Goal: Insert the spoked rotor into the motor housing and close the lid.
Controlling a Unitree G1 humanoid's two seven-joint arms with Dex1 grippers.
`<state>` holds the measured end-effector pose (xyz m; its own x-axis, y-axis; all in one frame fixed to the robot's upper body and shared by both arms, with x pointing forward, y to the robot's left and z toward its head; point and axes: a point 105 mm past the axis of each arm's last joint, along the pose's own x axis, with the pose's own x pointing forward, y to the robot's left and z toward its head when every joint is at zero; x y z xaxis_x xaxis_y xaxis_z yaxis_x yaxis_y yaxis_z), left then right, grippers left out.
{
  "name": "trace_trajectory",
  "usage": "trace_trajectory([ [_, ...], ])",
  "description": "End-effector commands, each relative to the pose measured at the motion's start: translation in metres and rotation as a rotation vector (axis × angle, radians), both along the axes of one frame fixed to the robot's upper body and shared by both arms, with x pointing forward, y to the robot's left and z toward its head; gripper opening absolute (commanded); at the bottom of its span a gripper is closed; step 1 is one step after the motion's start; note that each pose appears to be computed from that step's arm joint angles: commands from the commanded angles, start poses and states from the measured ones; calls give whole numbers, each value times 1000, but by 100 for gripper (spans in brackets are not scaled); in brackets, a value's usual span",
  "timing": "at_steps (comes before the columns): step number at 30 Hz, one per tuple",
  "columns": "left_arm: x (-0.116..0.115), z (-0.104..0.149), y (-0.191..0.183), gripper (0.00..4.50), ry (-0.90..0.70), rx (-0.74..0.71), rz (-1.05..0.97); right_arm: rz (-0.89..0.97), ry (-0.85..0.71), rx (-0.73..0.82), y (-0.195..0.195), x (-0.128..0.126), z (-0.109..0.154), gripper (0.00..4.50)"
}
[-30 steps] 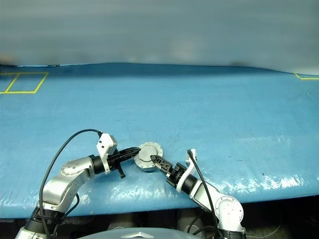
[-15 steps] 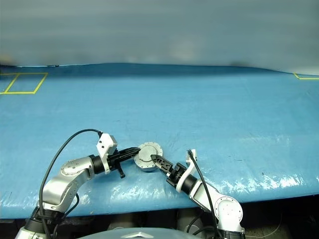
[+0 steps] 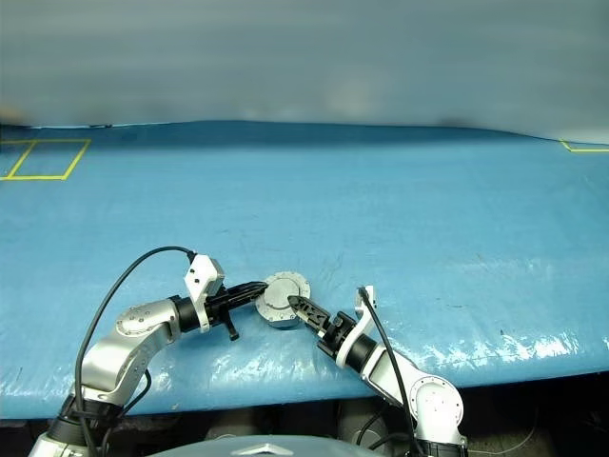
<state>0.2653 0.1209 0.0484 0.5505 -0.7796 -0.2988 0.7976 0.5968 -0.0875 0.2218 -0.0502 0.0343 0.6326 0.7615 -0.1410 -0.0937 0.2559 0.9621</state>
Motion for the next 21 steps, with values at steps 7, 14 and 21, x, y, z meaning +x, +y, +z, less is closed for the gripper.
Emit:
trace_trajectory([
  [7,-5,-11,2,0,49,23,-6,-15,55,-34,-3,-3,-13,446],
  [14,-5,-11,3,0,51,24,0,-12,55,-34,-2,-3,-14,289],
  [21,-5,-11,4,0,48,25,6,-3,54,-37,-1,-2,-14,121],
])
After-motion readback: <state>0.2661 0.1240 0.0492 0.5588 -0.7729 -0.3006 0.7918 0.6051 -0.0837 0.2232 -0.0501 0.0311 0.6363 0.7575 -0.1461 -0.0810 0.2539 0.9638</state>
